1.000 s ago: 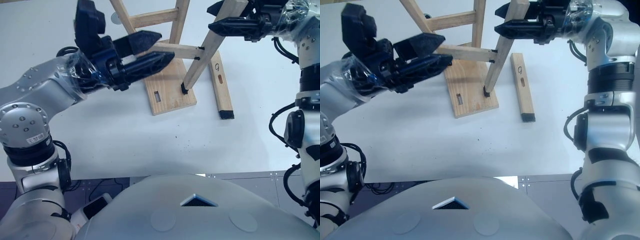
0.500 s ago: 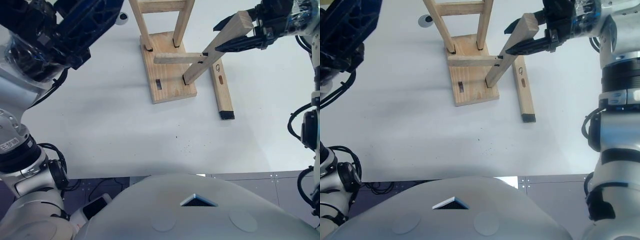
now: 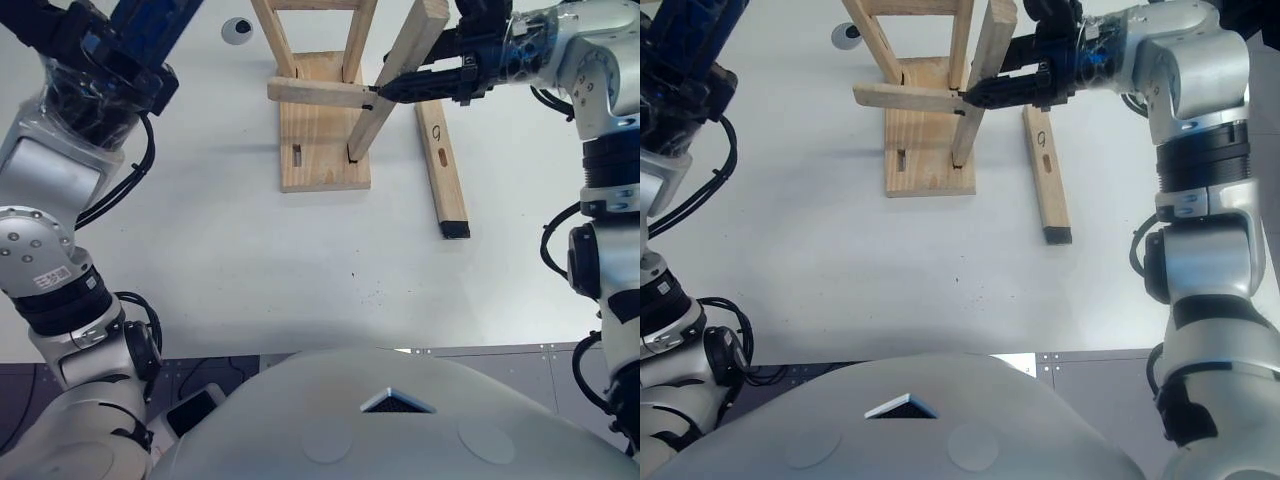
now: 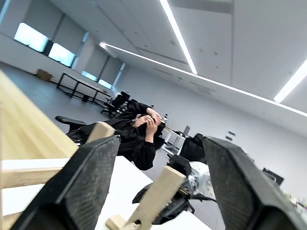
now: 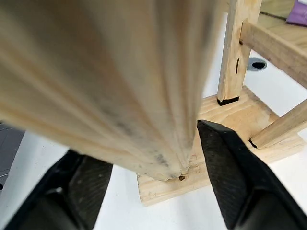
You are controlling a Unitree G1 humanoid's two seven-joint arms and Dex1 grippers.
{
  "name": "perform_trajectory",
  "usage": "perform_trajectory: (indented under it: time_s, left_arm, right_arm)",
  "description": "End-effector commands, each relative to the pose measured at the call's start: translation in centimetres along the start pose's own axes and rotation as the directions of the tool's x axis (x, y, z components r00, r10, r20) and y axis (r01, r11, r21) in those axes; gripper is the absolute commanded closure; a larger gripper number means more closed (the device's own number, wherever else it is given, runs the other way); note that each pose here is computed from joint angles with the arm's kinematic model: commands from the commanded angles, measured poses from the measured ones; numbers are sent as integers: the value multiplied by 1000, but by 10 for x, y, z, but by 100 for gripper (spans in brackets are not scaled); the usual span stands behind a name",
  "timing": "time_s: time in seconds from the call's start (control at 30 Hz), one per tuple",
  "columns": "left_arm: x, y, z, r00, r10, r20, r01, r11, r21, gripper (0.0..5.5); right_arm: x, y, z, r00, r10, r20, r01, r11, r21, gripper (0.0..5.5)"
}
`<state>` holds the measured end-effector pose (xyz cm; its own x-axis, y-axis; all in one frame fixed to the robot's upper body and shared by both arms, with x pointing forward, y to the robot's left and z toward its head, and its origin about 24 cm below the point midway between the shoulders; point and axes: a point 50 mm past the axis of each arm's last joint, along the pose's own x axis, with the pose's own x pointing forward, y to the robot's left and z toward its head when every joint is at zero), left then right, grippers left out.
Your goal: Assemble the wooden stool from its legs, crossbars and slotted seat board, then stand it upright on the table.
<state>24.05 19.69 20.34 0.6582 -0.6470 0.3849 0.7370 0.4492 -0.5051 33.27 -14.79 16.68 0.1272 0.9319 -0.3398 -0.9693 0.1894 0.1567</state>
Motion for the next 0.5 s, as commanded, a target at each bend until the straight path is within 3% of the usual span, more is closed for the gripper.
perform_trajectory:
  time_s: [0.03, 0.13, 0.2, 0.3, 0.4, 0.5]
  left_arm:
    - [0, 7, 6, 996, 17, 89, -14, 999, -30, 235]
    - [-1, 7, 4, 994, 30, 103, -27, 999, -32, 235]
    - [-7, 4, 5, 990, 45, 133, -41, 999, -29, 235]
    - [-18, 2, 8, 980, 88, 177, -85, 996, -24, 235]
    - [-26, 4, 10, 970, 151, 190, -152, 988, -12, 235]
    - [-23, 13, 9, 966, 202, 159, -204, 979, -2, 235]
  right_arm:
    - [-15, 21, 20, 995, 94, 30, -92, 992, -87, 197]
    - [-38, 31, 22, 996, 83, 26, -79, 991, -106, 145]
    - [-58, 38, 14, 999, 39, -32, -42, 993, -111, 140]
    - [-78, 26, -29, 962, -196, -192, 196, 980, -21, 140]
    - [-68, 17, -79, 841, -444, -310, 496, 862, 110, 140]
    - [-41, 33, -112, 770, -559, -307, 633, 728, 263, 140]
